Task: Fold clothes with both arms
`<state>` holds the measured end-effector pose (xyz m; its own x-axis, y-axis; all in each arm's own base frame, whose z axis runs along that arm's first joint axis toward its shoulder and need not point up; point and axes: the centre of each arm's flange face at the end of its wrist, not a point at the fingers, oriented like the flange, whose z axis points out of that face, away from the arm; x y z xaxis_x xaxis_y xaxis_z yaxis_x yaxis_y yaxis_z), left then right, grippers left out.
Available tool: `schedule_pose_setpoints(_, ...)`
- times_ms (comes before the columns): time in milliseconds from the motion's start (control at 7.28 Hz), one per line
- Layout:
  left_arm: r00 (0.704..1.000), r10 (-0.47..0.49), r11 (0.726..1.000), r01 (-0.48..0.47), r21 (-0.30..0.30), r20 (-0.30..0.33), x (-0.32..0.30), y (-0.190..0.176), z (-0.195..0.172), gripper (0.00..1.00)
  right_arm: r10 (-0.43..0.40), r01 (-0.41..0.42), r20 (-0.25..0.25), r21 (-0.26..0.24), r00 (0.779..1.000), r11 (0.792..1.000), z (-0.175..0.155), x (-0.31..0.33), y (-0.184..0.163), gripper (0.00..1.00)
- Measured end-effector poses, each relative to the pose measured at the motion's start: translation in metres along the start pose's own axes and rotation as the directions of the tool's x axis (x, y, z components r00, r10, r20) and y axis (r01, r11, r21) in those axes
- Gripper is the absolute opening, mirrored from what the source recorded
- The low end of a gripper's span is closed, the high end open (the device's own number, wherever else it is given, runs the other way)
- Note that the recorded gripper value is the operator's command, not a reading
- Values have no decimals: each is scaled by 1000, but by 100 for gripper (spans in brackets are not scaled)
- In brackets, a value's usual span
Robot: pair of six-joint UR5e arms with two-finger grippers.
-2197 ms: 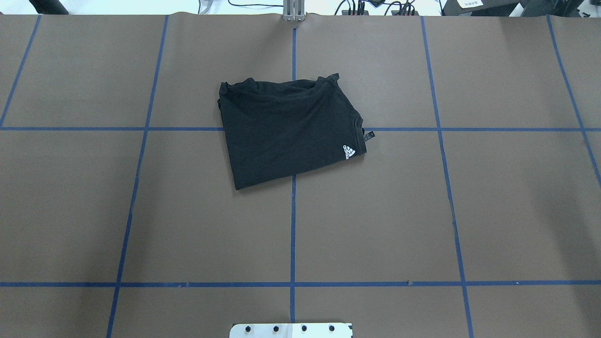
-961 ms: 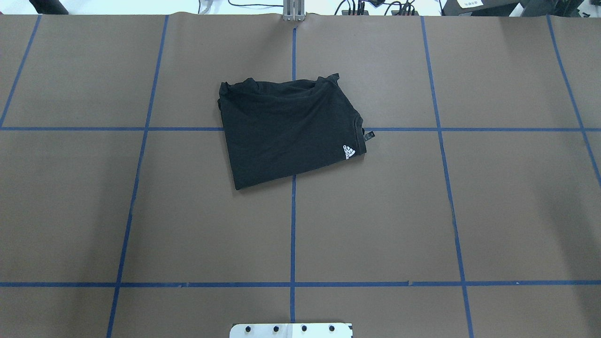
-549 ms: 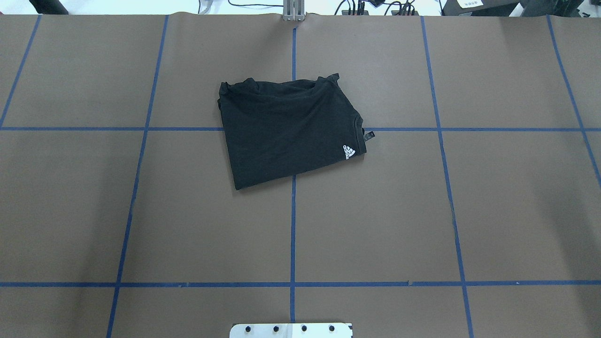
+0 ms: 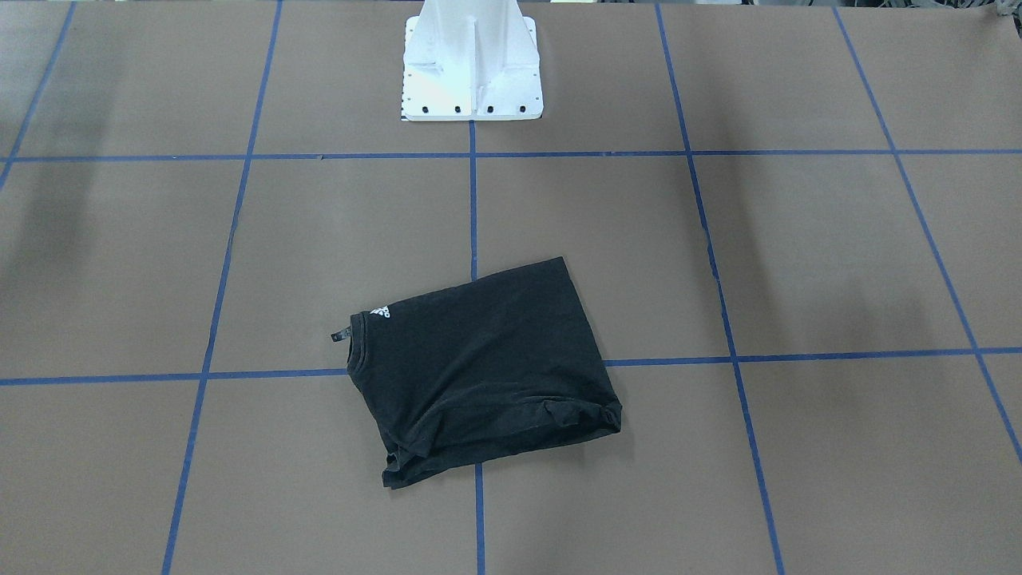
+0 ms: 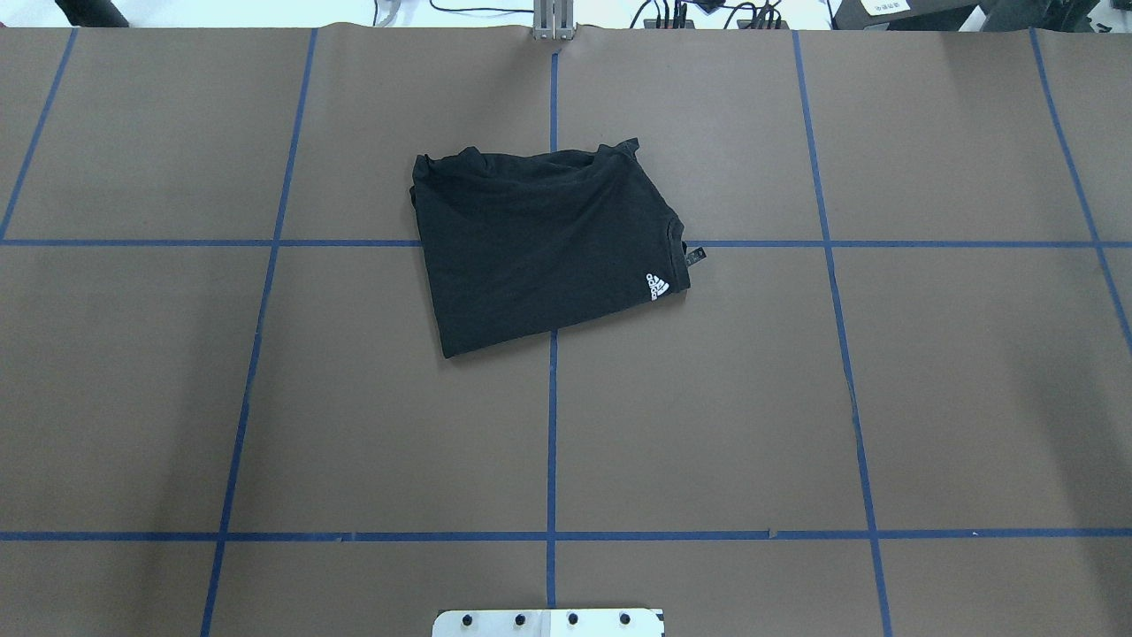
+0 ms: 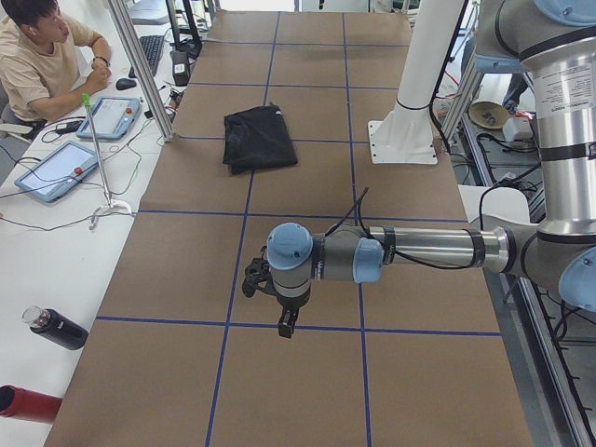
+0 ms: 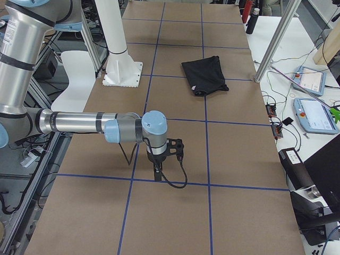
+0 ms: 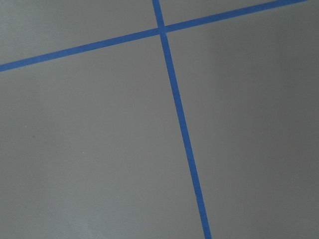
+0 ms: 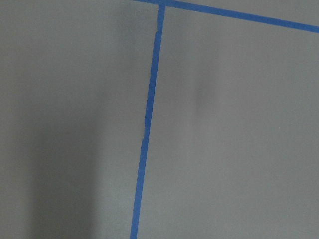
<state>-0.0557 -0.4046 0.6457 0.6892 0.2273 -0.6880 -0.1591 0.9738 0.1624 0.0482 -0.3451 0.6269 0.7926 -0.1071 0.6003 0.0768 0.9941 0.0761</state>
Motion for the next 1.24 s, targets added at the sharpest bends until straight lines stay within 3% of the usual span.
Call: schedule_pose_setpoints(1236, 1000, -4, 1000, 4, -2, -1, -1, 1, 1, 100, -4, 4, 13, 11, 1000, 1000, 0, -1, -1, 100)
